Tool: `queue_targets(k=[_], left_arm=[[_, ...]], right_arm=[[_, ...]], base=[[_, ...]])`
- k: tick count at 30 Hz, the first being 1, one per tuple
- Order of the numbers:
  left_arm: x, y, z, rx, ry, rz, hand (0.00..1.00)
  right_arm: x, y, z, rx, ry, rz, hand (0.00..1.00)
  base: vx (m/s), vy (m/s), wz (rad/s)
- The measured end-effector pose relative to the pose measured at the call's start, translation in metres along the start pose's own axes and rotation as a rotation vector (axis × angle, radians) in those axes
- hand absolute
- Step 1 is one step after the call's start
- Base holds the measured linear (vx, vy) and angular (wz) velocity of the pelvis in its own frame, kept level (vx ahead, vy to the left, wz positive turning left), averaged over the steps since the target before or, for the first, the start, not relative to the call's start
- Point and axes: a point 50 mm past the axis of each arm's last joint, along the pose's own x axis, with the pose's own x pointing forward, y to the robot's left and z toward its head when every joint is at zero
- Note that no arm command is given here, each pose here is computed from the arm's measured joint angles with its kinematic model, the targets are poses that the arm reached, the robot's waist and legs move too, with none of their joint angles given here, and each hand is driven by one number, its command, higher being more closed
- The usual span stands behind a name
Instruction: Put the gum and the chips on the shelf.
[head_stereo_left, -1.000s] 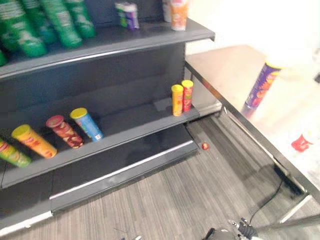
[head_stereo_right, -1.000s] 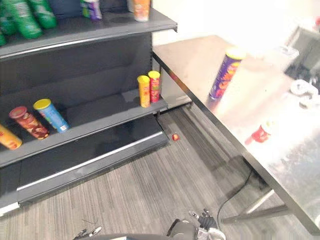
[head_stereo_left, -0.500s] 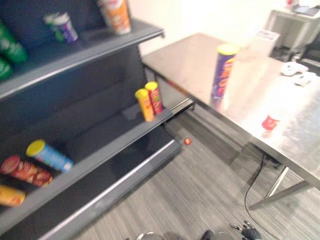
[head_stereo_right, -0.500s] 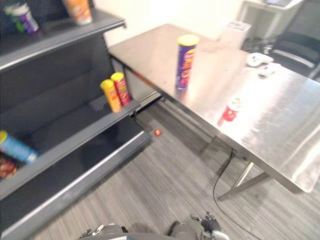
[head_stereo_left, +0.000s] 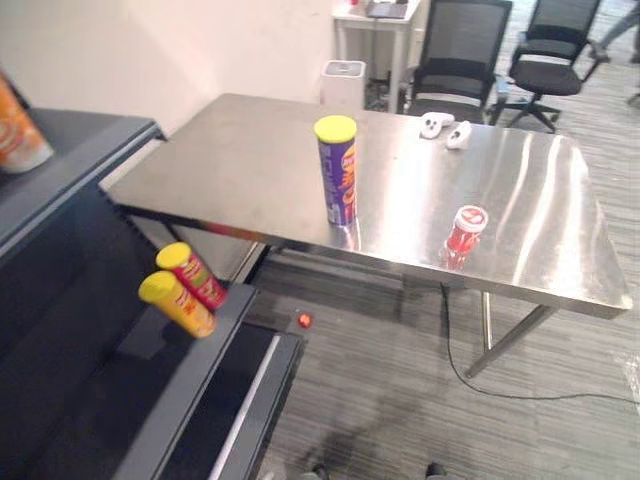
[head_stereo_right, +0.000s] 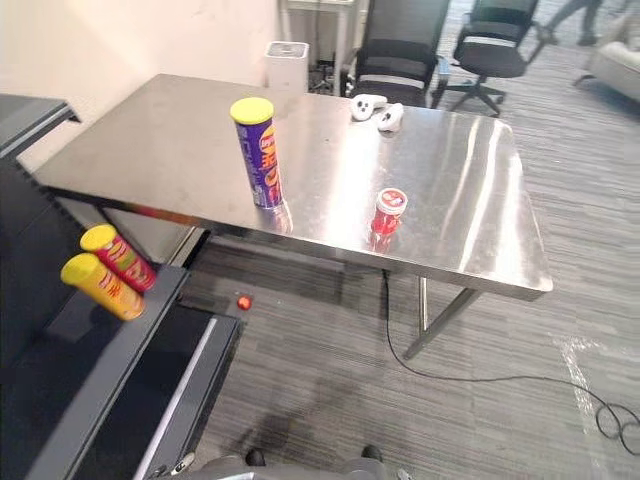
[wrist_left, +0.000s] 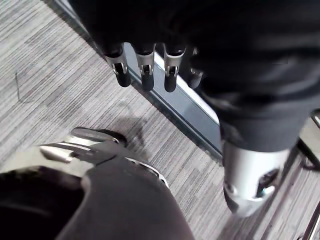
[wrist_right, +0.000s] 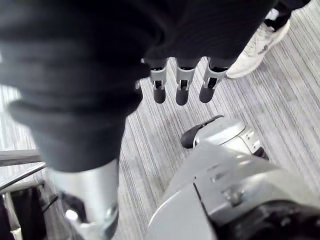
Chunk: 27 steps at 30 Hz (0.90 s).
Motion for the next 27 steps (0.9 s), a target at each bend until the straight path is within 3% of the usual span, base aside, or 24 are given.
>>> queue_targets(k=[10,16,22,27], left_arm=[[0.0,-0.003,0.002,0.098,-0.013,-0.014,0.0],[0.0,-0.001,0.0,0.083,-0.006,-0.004,0.0],[-0.002,0.003,-0.005,0.035,0.003,0.007,0.0],[-0.005,0.008,-0.012,0.002,0.014,-0.001,0.0]], right_arm=[[0.003,0.012,0.008,-0.022,-0.016,0.036,0.0],[0.002,0.007,0.007,0.039,-0.02,0.015,0.0],[0.003,-0.018,0.025,0.223,-0.089,-0.095,0.0],[-0.005,-0.058,0.089,0.38,-0.356,-0.236,0.0]], base=[[0.02,0.049,-0.52],[-0.08,-0.081,0.0],[-0.05,-0.054,0.13],[0.06,0.015,0.0]])
